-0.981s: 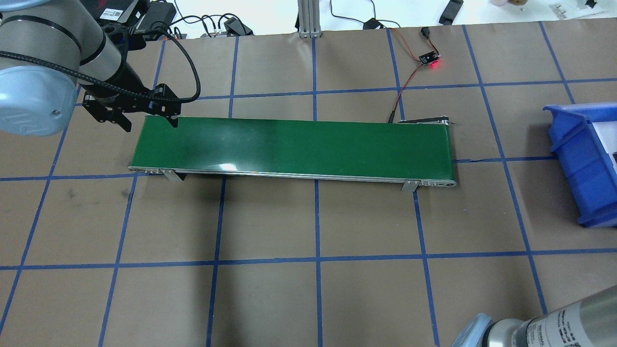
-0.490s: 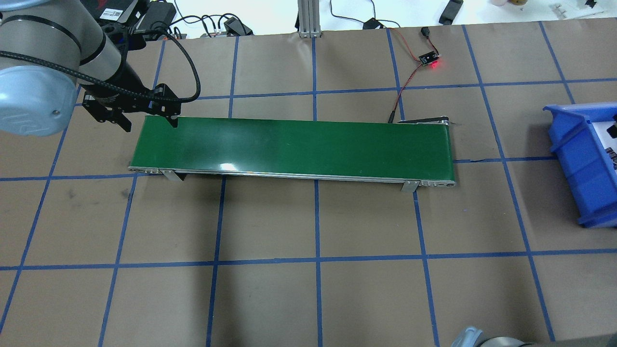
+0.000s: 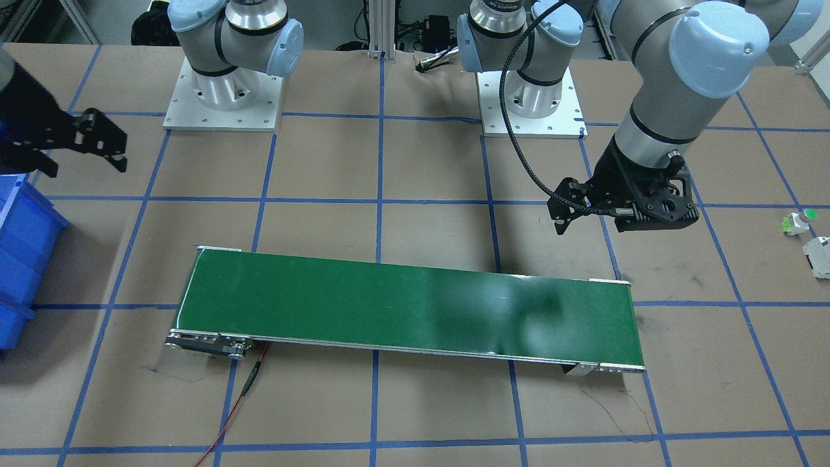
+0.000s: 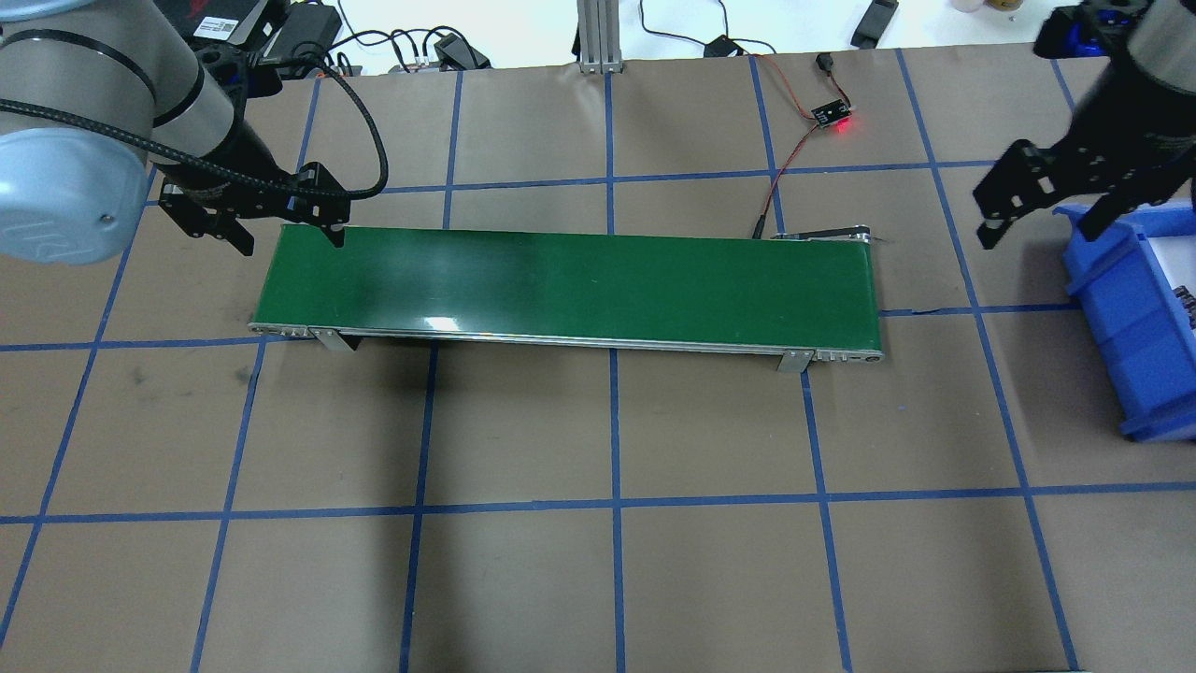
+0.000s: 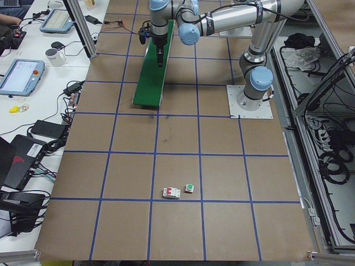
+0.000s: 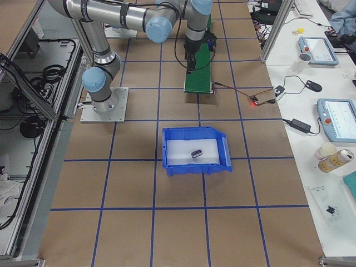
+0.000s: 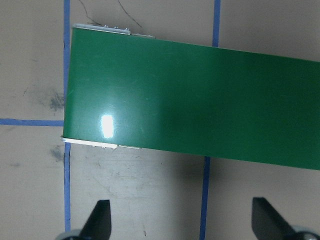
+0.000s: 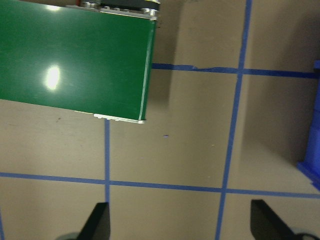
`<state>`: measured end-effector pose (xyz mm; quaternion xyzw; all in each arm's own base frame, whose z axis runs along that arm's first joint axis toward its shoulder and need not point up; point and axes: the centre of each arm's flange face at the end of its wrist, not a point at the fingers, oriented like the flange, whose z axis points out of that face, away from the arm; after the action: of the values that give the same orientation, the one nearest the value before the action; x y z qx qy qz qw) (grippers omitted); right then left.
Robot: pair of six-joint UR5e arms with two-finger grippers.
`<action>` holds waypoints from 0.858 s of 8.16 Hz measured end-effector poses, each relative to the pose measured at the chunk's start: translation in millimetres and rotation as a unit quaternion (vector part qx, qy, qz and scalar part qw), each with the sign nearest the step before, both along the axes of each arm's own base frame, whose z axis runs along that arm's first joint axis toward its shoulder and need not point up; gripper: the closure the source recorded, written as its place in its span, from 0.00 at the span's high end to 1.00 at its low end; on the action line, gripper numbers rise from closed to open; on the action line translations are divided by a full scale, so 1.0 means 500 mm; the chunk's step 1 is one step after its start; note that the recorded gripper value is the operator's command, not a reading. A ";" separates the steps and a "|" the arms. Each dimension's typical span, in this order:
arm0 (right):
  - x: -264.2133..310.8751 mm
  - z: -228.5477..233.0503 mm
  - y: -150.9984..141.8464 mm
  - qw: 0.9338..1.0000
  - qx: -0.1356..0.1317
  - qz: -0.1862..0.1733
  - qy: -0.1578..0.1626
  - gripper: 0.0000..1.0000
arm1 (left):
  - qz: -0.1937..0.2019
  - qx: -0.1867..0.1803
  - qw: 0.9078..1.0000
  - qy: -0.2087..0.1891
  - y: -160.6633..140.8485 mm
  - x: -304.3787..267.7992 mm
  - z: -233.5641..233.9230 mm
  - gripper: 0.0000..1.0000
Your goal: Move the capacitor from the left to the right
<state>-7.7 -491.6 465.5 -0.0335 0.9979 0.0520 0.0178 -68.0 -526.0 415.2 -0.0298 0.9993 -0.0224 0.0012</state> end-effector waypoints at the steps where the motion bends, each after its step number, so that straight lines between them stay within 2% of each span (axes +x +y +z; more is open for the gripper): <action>1: 0.100 0.017 0.012 1.000 -0.002 -0.014 0.005 1.00 | 0.000 0.000 1.000 0.000 0.000 0.000 0.001 1.00; 4: 0.330 0.038 0.064 1.000 -0.012 -0.022 0.006 1.00 | -0.001 0.000 1.000 0.000 0.002 0.000 0.001 1.00; 7: 0.383 0.036 0.084 1.000 -0.013 -0.013 0.004 1.00 | -0.001 -0.002 1.000 0.000 0.003 0.000 0.003 1.00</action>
<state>183.6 -449.7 483.4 -0.0203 0.9990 0.0386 0.0141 -68.2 -524.5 416.7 -0.0290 0.9993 -0.0240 0.0012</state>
